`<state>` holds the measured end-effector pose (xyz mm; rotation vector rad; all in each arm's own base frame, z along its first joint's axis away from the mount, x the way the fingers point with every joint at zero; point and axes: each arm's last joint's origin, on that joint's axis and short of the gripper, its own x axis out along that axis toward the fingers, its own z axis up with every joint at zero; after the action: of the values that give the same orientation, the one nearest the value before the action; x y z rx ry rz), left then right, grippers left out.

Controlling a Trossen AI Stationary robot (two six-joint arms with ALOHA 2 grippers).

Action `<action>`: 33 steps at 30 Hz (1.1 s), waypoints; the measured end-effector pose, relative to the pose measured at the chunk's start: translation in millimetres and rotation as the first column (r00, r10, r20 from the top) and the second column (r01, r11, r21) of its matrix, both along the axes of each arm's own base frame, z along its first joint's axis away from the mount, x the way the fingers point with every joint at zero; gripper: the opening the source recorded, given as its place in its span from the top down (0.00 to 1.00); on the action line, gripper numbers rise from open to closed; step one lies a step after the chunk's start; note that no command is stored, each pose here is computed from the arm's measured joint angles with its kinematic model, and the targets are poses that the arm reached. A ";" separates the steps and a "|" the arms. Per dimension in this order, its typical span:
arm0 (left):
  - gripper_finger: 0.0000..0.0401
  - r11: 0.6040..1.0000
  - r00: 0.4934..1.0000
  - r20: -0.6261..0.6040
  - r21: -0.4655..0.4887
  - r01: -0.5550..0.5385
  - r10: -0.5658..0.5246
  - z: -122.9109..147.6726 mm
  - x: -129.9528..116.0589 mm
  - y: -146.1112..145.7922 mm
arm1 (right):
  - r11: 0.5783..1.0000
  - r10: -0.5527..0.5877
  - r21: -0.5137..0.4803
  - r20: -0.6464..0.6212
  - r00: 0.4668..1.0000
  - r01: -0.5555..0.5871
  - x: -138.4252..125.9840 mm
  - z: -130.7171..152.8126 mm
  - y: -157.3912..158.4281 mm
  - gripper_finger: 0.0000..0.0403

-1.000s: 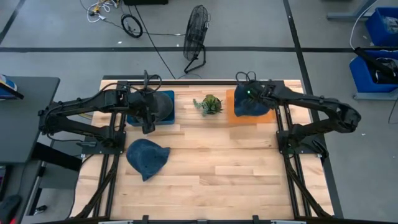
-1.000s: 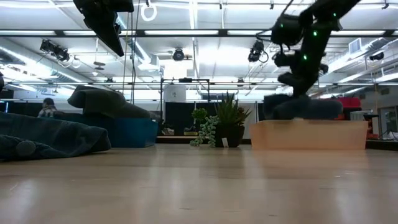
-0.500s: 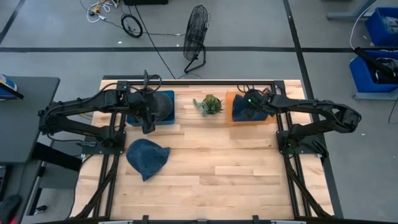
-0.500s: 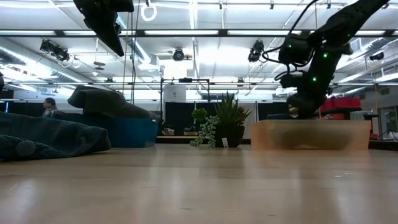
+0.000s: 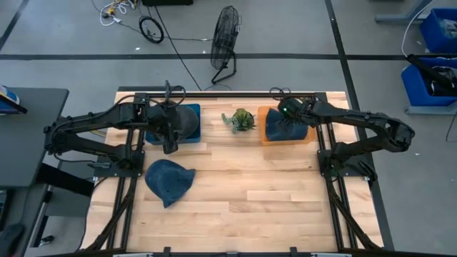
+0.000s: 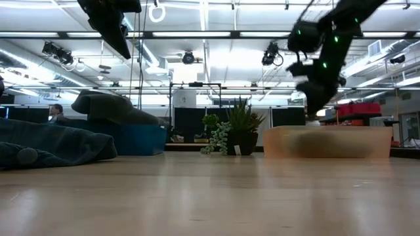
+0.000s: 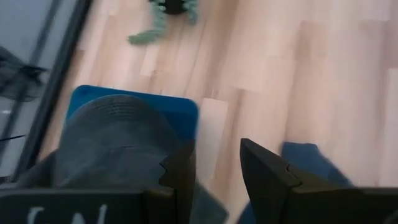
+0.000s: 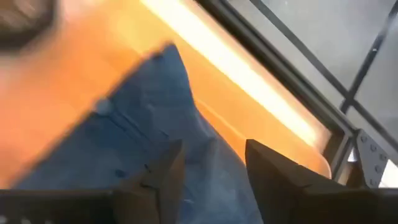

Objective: Pick & Place hat
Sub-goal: Put the blue cap into the orange bin

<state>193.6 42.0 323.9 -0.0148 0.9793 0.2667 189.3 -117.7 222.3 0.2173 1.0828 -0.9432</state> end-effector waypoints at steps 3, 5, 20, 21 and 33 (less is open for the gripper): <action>0.68 0.993 0.998 0.016 -0.105 0.054 -0.052 -0.6 0.1 -3.4 | 0.999 0.026 0.035 0.088 0.996 -0.030 12.2 27.9 6.5 0.55; 0.68 0.975 0.993 0.035 -0.189 0.115 -0.111 -0.7 0.3 -7.3 | 0.995 0.086 0.044 0.154 0.984 -0.094 22.1 44.6 14.3 0.56; 0.68 0.860 0.970 -0.240 -0.491 -0.140 0.021 -60.0 -9.9 -67.0 | 0.937 0.334 -0.039 0.378 0.863 -0.346 60.0 81.9 91.8 0.61; 0.68 0.842 0.959 -0.276 -0.501 -0.201 0.065 -68.2 -11.7 -69.5 | 0.936 0.339 -0.046 0.375 0.863 -0.348 60.1 81.9 94.0 0.61; 0.68 0.763 0.829 -0.484 -0.411 -0.499 0.282 -128.4 -35.3 -79.5 | 0.928 0.363 -0.061 0.369 0.856 -0.367 60.6 82.1 102.4 0.61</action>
<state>158.3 -37.5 195.5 -0.7122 1.4348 0.3995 249.8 -15.3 304.3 0.1831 0.7380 -0.5225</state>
